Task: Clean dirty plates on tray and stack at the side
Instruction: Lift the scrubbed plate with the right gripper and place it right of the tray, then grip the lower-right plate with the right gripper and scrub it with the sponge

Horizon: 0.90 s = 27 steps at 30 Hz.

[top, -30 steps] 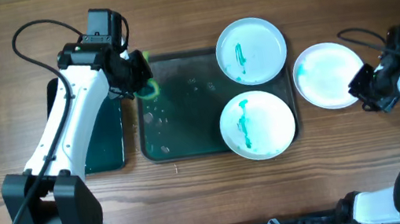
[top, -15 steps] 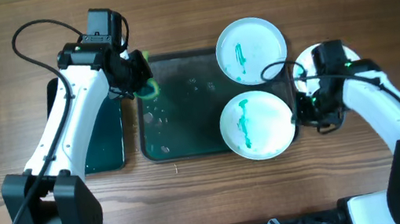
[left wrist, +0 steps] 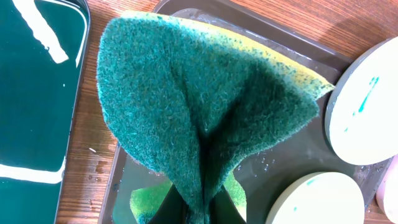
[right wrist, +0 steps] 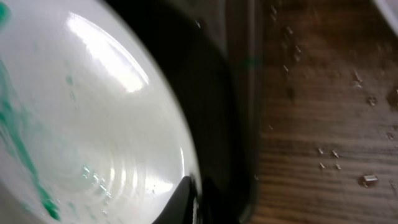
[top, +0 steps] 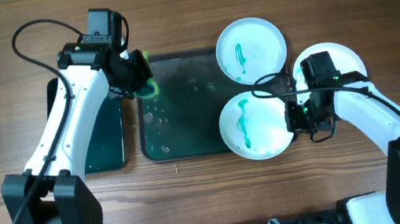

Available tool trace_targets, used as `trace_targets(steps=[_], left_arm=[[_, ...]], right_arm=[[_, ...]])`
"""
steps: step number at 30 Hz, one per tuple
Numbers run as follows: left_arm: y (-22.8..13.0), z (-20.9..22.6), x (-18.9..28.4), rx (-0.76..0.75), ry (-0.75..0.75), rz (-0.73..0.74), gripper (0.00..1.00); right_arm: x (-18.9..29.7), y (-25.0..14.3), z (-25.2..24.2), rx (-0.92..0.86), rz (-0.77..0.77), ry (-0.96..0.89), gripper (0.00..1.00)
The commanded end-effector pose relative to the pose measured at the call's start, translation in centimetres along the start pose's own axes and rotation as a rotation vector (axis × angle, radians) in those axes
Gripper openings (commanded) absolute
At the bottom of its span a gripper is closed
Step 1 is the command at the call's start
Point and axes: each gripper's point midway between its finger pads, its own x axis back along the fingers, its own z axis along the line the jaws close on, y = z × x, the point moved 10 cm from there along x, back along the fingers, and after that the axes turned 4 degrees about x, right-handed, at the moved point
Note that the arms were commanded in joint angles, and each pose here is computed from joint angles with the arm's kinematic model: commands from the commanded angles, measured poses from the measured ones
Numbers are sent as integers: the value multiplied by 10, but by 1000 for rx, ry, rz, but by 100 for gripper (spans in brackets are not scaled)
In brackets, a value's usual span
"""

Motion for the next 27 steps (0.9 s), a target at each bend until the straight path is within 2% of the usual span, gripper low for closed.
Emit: trace_targets(steps=[1,4,6,8,11,18,27], left_arm=[[3,-3,5,-28,-8,-23,4],[3,-3,5,-28,-8,-23,4],[3,-3,5,-28,-7,-23,4],[3,-3,5,-28,-7,-23,4],[3,-3,5,-28,-7,-22,4],[-8,-8,-2,-44,3,11,4],[-52,-8,-70,-63,-3,33,4]], right_arm=[[6,7,22,20,-18,92,4],[10,19,68,44,-100,101,4],[9,21,97,-26,-199,44,4],[7,23,115,-69,-285,38,4],[-1,31,129,-65,-335,81,4],[-61,58,148,-36,-183,80,4],[-64,59,146,-53,-163,95,4]])
